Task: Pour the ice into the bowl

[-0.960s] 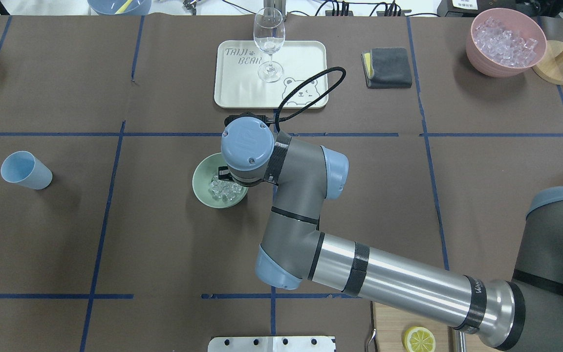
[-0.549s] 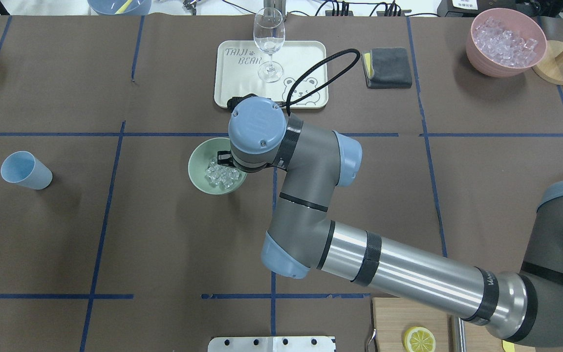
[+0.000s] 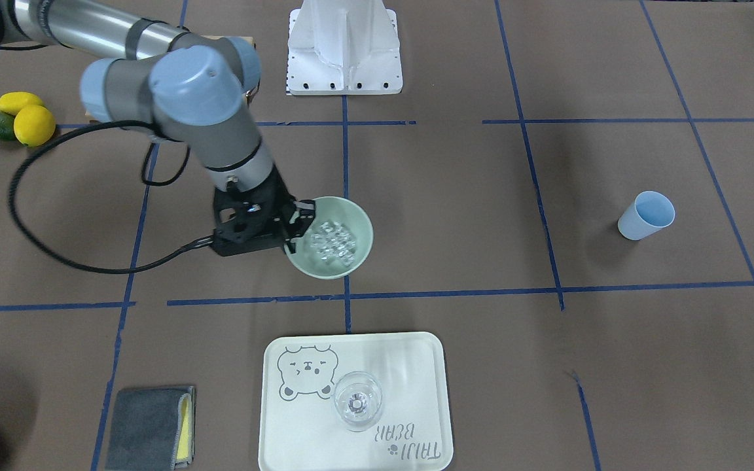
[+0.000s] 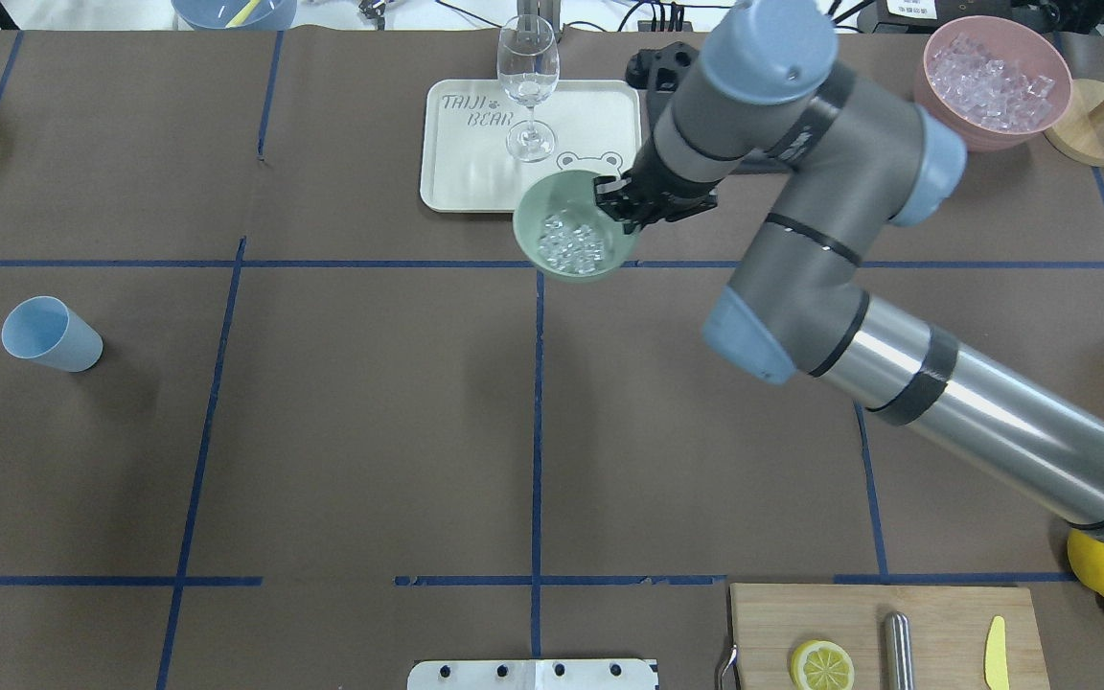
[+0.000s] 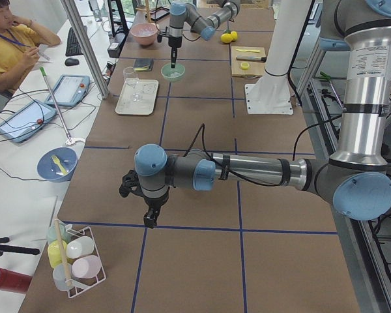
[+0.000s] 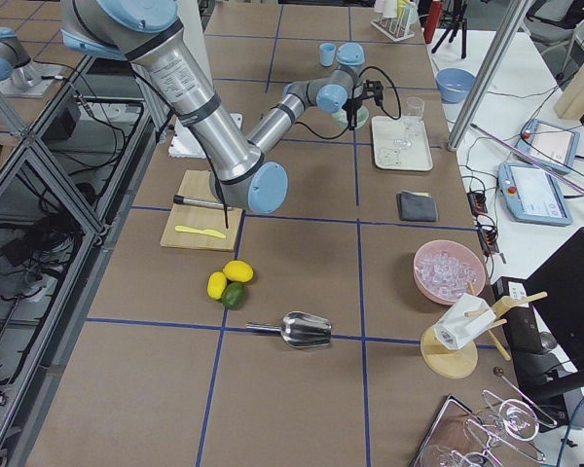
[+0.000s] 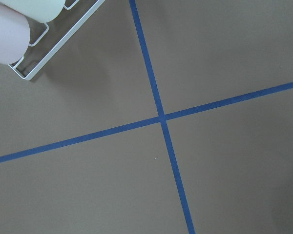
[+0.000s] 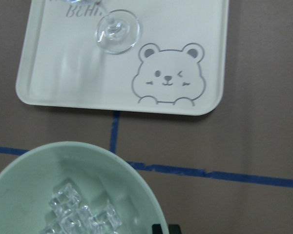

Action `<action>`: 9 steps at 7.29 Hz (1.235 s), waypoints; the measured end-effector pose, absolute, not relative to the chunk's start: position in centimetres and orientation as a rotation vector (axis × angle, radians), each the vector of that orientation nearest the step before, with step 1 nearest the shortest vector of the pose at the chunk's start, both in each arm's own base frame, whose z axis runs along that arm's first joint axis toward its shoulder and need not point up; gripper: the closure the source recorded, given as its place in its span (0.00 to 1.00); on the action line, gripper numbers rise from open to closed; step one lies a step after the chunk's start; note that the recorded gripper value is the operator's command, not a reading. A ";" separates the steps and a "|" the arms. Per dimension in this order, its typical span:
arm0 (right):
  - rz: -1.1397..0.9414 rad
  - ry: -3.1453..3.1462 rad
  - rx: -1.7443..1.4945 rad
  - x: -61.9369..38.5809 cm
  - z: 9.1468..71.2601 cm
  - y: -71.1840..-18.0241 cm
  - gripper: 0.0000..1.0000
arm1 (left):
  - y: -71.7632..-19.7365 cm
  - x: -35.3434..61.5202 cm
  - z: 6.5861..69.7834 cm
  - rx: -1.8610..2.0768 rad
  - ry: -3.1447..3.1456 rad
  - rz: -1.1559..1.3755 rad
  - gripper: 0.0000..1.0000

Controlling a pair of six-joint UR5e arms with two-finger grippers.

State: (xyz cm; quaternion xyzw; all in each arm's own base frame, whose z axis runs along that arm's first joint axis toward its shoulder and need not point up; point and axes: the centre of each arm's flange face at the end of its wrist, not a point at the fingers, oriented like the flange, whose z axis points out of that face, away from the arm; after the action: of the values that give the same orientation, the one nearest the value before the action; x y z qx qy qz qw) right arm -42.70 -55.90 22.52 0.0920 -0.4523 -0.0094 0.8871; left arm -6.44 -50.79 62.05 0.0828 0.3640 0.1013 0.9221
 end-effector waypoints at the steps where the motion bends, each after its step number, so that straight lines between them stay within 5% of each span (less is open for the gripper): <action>1: -0.043 -0.914 0.194 -38.8 26.6 -56.7 1.00 | -50.7 -6.4 62.2 0.168 0.748 0.207 0.00; 6: -0.047 -0.926 0.164 -24.7 46.5 -51.2 1.00 | -50.5 -6.4 62.3 0.169 0.748 0.208 0.00; 9: -0.012 -0.919 0.113 -20.1 52.5 -45.6 1.00 | -50.6 -6.4 62.2 0.174 0.748 0.210 0.00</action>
State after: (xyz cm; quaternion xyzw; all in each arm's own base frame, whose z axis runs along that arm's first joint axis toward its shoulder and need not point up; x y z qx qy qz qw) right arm -20.10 -45.59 52.47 0.0547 -0.4434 -0.0059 0.8947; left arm -6.39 -50.63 62.20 0.0845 0.3643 0.1024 0.9217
